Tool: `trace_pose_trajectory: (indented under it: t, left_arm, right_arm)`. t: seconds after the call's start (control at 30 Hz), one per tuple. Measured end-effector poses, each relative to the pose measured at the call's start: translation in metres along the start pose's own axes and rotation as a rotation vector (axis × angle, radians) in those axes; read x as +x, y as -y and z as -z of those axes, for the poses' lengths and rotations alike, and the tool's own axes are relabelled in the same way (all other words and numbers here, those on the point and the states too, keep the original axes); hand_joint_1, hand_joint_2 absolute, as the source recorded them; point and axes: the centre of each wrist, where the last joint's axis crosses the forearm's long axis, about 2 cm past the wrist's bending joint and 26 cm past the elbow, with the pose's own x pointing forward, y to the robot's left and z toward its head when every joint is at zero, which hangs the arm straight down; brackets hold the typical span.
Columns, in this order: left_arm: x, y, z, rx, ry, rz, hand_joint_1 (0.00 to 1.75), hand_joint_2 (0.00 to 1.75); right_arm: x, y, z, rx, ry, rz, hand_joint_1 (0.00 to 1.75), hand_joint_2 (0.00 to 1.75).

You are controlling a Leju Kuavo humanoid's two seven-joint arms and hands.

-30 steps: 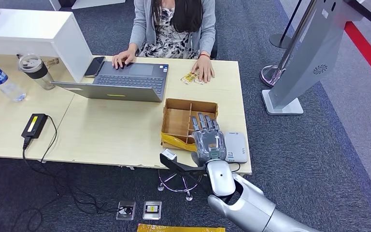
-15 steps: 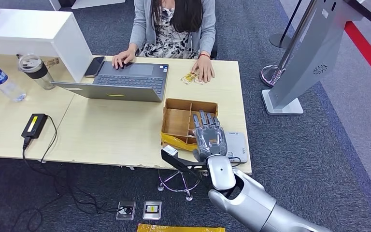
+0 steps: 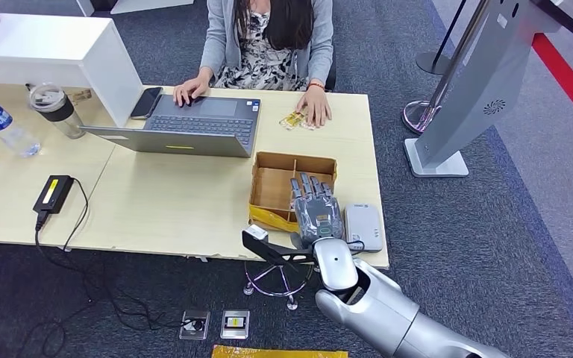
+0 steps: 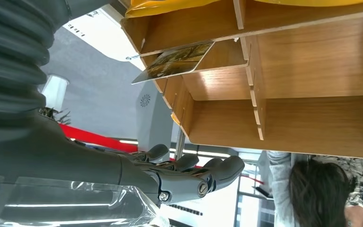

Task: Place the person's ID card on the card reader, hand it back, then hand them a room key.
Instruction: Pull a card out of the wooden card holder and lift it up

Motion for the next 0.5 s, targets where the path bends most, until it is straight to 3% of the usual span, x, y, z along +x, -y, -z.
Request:
trace_pose_trajectory:
  t: [0.5]
  left_arm:
    - [0.0,0.0,0.0,0.007,0.0,0.0,0.0,0.0]
  right_arm:
    - [-0.013,-0.006,0.011,0.01,-0.04,-0.01,0.0,1.75]
